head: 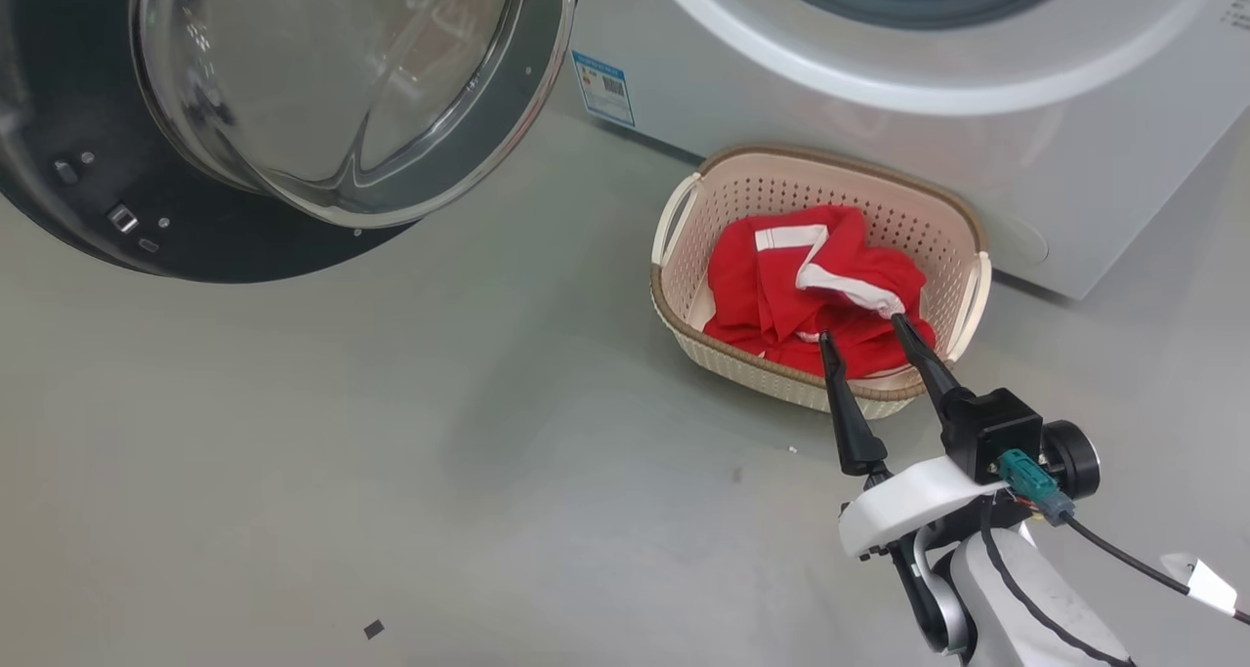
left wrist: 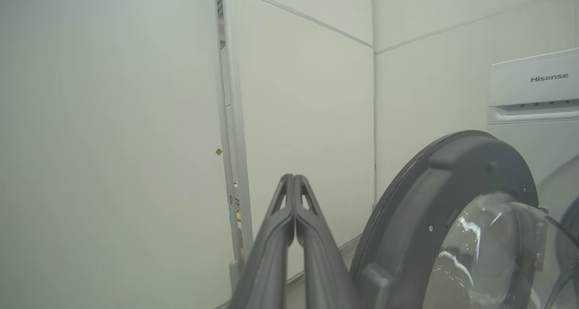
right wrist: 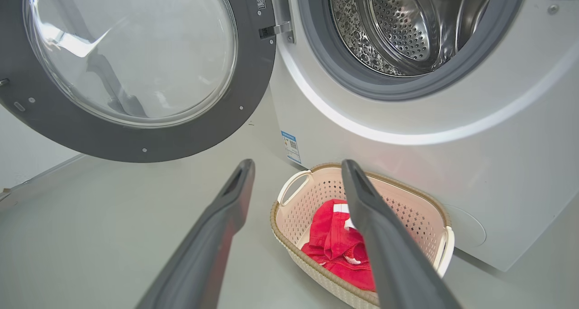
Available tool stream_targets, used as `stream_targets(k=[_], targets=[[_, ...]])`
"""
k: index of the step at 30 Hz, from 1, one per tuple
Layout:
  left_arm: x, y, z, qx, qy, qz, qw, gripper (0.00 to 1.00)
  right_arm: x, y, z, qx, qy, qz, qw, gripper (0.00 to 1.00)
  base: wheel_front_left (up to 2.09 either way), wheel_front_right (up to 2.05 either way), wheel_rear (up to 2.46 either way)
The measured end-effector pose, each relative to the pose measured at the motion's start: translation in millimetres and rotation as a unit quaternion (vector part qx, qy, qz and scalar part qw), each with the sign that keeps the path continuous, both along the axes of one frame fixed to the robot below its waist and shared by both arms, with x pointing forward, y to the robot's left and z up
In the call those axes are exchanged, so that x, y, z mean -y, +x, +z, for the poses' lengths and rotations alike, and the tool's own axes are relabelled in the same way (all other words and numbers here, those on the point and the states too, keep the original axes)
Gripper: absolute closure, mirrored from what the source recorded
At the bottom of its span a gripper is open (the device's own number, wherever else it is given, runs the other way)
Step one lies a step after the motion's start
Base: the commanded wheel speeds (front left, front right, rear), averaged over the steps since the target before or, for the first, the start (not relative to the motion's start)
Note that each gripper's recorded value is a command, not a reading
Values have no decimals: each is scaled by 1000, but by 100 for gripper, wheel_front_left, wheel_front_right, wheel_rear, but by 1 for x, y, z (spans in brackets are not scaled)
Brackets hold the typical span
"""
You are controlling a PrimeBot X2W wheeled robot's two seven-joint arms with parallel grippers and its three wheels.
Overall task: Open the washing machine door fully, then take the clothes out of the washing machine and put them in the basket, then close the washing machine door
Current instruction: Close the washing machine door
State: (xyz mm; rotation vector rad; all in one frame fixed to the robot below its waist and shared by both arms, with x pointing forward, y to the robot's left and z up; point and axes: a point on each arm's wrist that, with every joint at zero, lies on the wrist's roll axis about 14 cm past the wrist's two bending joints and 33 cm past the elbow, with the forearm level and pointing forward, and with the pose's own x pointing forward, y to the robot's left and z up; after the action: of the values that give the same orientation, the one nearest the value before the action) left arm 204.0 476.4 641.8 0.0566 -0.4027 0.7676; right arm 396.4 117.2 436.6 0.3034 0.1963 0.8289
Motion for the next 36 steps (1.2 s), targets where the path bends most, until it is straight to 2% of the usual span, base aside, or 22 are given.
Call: stream_targets(k=[4, 7, 10, 14, 17, 21, 23, 27, 32, 36], targets=[[-26, -3, 15, 37, -29, 19, 999, 100, -2, 6, -8, -1, -3, 2, 1000, 0, 0, 0, 0], [-47, -7, 20, 75, -74, 32, 994, 100, -4, 10, -11, -3, -1, 4, 1000, 0, 0, 0, 0], [-66, -6, 20, 115, -125, 38, 985, 100, -3, 13, -17, -7, -3, 2, 1000, 0, 0, 0, 0], [-89, -9, 15, 125, -169, 56, 976, 100, -1, 17, -22, -11, -3, -2, 1000, 0, 0, 0, 0], [-100, 0, 5, 152, -222, 50, 962, 100, 0, 19, -25, -12, -5, -3, 1000, 0, 0, 0, 0], [-110, 18, -9, 204, -297, 35, 932, 100, 4, 24, -29, -15, -6, -10, 1000, 0, 0, 0, 0], [-115, 23, -19, 230, -340, 37, 911, 100, 7, 26, -31, -15, -8, -14, 1000, 0, 0, 0, 0], [-124, 25, -47, 250, -408, 68, 875, 100, 11, 31, -34, -17, -9, -22, 1000, 0, 0, 0, 0], [-122, 51, -73, 279, -496, 57, 820, 100, 16, 35, -37, -19, -11, -30, 999, 0, 0, 0, 0], [-117, 71, -88, 277, -545, 47, 790, 100, 22, 37, -41, -20, -18, -40, 999, 0, 0, 0, 0]])
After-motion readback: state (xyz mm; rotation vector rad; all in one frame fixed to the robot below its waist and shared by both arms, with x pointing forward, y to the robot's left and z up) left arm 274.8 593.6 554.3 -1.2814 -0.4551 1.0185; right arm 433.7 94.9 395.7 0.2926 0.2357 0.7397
